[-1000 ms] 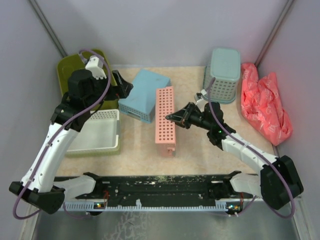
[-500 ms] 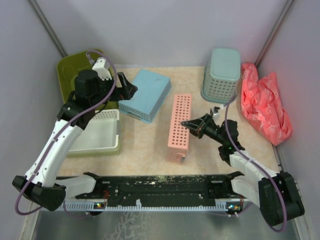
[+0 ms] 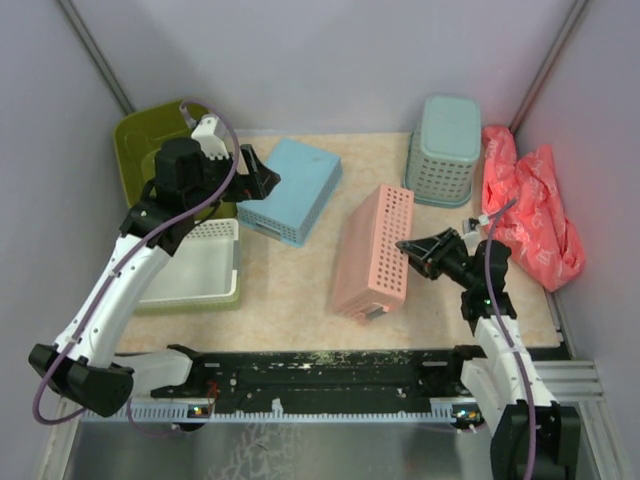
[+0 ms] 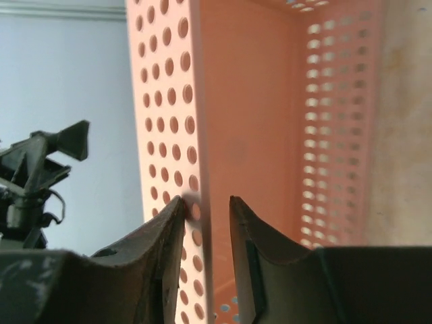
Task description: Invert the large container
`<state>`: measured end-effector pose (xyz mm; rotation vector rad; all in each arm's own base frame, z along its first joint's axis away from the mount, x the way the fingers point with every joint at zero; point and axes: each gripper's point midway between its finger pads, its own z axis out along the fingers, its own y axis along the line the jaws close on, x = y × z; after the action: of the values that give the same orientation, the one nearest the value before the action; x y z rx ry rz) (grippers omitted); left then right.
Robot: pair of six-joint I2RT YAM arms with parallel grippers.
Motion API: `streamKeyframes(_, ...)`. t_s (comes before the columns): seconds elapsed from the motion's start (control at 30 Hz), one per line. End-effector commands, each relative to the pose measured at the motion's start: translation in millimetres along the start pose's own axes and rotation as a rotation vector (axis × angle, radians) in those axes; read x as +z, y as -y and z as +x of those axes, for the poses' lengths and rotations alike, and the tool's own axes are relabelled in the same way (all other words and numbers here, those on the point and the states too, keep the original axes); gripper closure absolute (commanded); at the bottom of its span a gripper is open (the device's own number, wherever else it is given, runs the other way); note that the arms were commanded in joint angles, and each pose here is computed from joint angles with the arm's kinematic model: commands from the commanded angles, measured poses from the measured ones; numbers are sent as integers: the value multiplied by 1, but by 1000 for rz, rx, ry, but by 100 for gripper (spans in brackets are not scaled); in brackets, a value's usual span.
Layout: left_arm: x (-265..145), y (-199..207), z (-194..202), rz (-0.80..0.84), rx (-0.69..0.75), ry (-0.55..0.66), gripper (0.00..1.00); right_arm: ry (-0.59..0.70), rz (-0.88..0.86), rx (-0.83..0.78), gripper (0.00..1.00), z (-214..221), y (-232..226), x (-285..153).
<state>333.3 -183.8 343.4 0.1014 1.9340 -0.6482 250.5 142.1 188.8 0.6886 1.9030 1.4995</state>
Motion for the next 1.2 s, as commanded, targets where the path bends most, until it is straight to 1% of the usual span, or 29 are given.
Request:
streamKeyframes(0.0, 5, 7, 0, 40, 15, 1, 0, 2, 228, 1, 65, 0, 54, -12)
streamKeyframes(0.03, 6, 8, 1, 47, 17, -7, 1, 11, 270, -4, 63, -1, 59, -15)
streamKeyframes(0.1, 7, 10, 3, 59, 10, -26, 1, 47, 347, -63, 60, -9, 65, -21)
streamKeyframes(0.2, 9, 21, 11, 126, -8, -56, 1, 143, 448, -156, 56, -30, 70, -32)
streamKeyframes(0.3, 18, 29, 36, 196, -48, -136, 1, 229, 520, -234, 51, -50, 66, -42)
streamKeyframes(0.37, 25, 32, 56, 223, -61, -196, 1, 262, 550, -273, 47, -59, 61, -47)
streamKeyframes(0.4, 29, 34, 66, 228, -60, -223, 1, 271, 562, -293, 47, -63, 58, -49)
streamKeyframes(0.43, 33, 36, 76, 233, -58, -249, 1, 273, 565, -311, 47, -65, 55, -50)
streamKeyframes(0.53, 43, 39, 107, 240, -34, -334, 1, 255, 540, -368, 33, -66, 46, -49)
streamKeyframes(0.63, 49, 43, 142, 242, -8, -430, 1, 235, 575, -400, 32, -65, 48, -51)
streamKeyframes(0.73, 56, 50, 175, 261, -9, -509, 1, 202, 618, -403, 32, -60, 61, -49)
streamKeyframes(0.83, 61, 66, 196, 304, -43, -588, 1, 111, 511, -410, 33, -46, 63, -26)
streamKeyframes(0.9, 63, 76, 197, 349, -78, -600, 1, 33, 442, -407, 34, -35, 61, -9)
streamKeyframes(0.97, 66, 79, 189, 358, -75, -563, 1, -16, 426, -408, 33, -30, 62, 7)
streamKeyframes(1.03, 70, 73, 178, 320, -61, -517, 1, -44, 399, -408, 33, -26, 62, 23)
streamKeyframes(1.07, 71, 69, 175, 299, -55, -503, 0, -48, 377, -411, 33, -25, 62, 33)
streamKeyframes(1.17, 71, 68, 166, 293, -58, -479, 1, 32, 299, -456, 33, -44, 50, 66)
